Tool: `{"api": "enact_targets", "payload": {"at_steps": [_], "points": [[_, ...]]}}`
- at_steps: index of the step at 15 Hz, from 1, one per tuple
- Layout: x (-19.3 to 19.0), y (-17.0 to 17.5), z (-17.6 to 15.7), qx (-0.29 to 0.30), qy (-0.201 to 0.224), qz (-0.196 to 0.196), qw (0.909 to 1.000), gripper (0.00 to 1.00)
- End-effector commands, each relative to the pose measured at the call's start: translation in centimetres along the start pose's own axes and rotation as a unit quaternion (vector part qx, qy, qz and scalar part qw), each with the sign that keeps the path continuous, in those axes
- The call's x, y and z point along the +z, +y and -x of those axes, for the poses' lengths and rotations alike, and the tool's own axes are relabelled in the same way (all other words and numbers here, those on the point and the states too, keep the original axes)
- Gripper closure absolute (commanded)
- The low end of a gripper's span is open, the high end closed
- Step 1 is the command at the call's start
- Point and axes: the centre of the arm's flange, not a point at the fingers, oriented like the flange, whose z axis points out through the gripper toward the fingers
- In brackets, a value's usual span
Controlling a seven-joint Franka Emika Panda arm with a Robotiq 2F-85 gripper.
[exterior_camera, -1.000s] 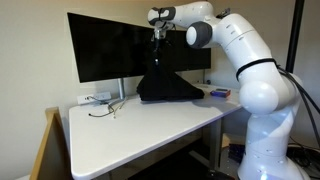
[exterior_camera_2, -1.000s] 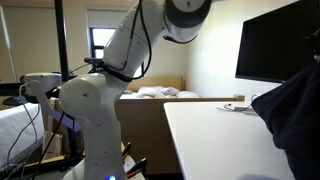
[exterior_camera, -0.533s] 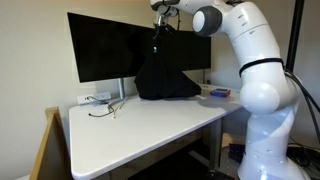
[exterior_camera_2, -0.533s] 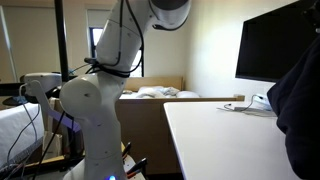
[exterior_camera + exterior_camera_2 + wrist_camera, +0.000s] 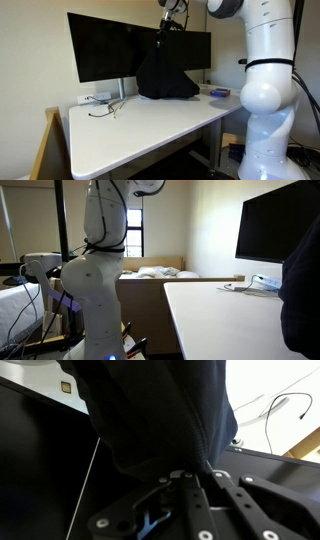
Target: Unfold the black cloth on the table
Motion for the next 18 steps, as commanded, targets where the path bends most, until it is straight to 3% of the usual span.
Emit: {"api": "enact_targets", "payload": {"at_steps": [1,3,7,14,15,16,18], "points": [[-0.2,-2.7,7.7,0.028,0.023,0.027,0.999,0.96],[-0.3,-2.8,9.4,0.026,0.013,0.031,0.9991,0.96],[-0.2,-4.3,13.9,0.003,-0.049,0.032,0.9983,0.96],[0.4,-9.2,23.9,-0.064,-0.134,0.046,0.9879,0.97],[0.8,-10.0,25.7,-0.073,-0.142,0.047,0.986,0.94],[0.7,-11.0,27.3,-0.078,-0.151,0.048,0.9842,0.66],[0.7,-12.9,30.8,-0.085,-0.162,0.047,0.982,0.6]]}}
